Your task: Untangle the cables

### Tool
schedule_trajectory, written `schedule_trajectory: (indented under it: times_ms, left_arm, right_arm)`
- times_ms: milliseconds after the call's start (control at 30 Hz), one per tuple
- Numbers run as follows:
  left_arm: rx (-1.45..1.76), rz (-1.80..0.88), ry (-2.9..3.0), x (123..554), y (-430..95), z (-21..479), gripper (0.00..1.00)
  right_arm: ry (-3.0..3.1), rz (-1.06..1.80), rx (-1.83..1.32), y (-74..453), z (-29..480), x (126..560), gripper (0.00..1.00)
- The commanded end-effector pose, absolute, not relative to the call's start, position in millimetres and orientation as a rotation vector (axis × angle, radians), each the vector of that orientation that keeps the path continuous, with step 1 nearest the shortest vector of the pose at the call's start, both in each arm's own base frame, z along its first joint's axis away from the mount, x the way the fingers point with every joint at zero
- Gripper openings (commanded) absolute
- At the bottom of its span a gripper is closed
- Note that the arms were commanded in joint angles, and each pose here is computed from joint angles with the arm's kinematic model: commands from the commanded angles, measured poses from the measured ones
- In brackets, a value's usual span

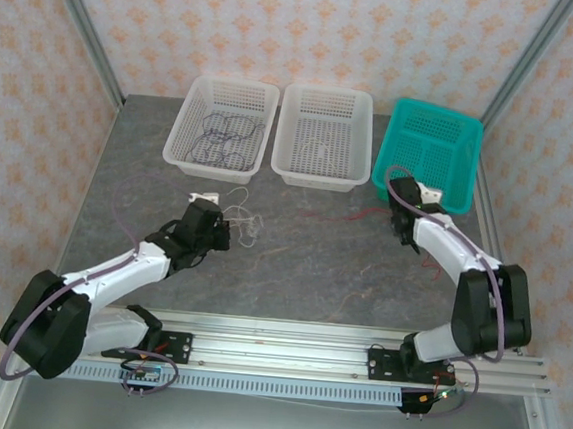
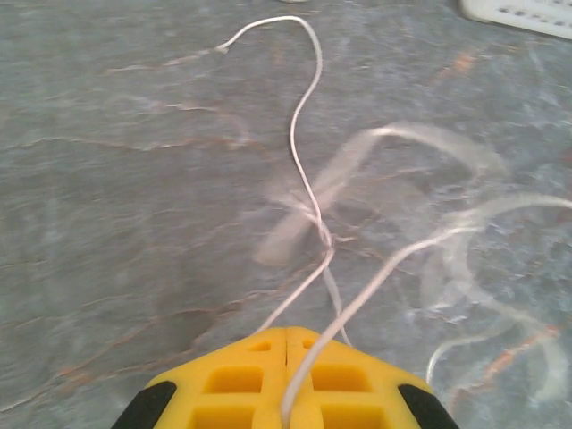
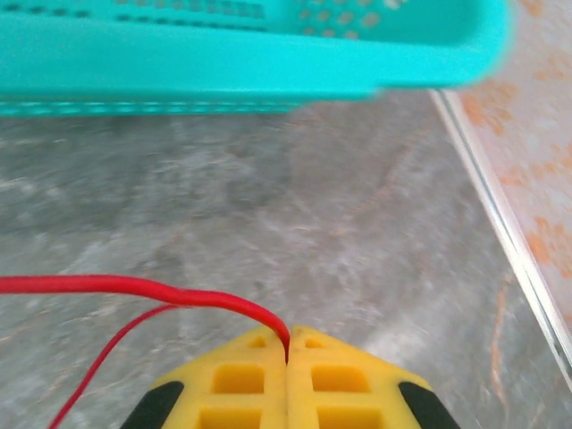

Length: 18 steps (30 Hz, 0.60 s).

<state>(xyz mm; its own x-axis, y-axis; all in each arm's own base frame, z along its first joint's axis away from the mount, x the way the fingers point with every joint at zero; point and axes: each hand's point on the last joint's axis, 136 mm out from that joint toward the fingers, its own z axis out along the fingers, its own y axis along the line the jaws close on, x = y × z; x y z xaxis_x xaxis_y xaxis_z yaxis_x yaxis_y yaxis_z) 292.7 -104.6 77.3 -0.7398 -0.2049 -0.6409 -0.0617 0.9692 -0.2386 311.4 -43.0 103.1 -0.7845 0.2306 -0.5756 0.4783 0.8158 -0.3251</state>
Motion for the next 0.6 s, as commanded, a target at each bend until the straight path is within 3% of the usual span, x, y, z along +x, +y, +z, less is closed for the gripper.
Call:
schedule_trajectory:
  times_ms: [0, 167, 267, 367, 400, 500, 567]
  left_arm:
    - [-0.266, -0.170, 2.427, 280.4, -81.6, 69.8, 0.00]
    - [-0.309, -0.176, 2.432, 279.6, -72.8, 68.9, 0.00]
    - [-0.191, -0.342, 2.416, 286.5, -99.5, 78.0, 0.00]
    - [-0.038, -0.574, 2.364, 290.8, -136.5, 103.2, 0.00]
    - [-0.014, -0.616, 2.348, 291.7, -142.9, 111.9, 0.00]
    - [0.016, -0.646, 2.335, 293.1, -148.5, 130.9, 0.00]
    - [0.058, -0.673, 2.328, 291.4, -153.4, 142.5, 0.00]
  right_arm:
    - [2.359, -0.662, 0.720, -65.5, 119.3, 288.3, 0.00]
    - [2.367, -0.569, 0.679, -63.1, 128.1, 280.4, 0.00]
    - [2.535, -0.170, 0.432, -1.1, 107.2, 290.0, 0.00]
    - [2.574, 0.054, 0.331, 43.8, 104.7, 282.3, 0.00]
    - [2.598, 0.099, 0.305, 54.5, 99.6, 278.2, 0.05]
    - [2.632, 0.076, 0.252, 60.3, 100.1, 271.7, 0.41]
    - [2.561, -0.024, 0.267, 47.4, 125.9, 275.3, 0.51]
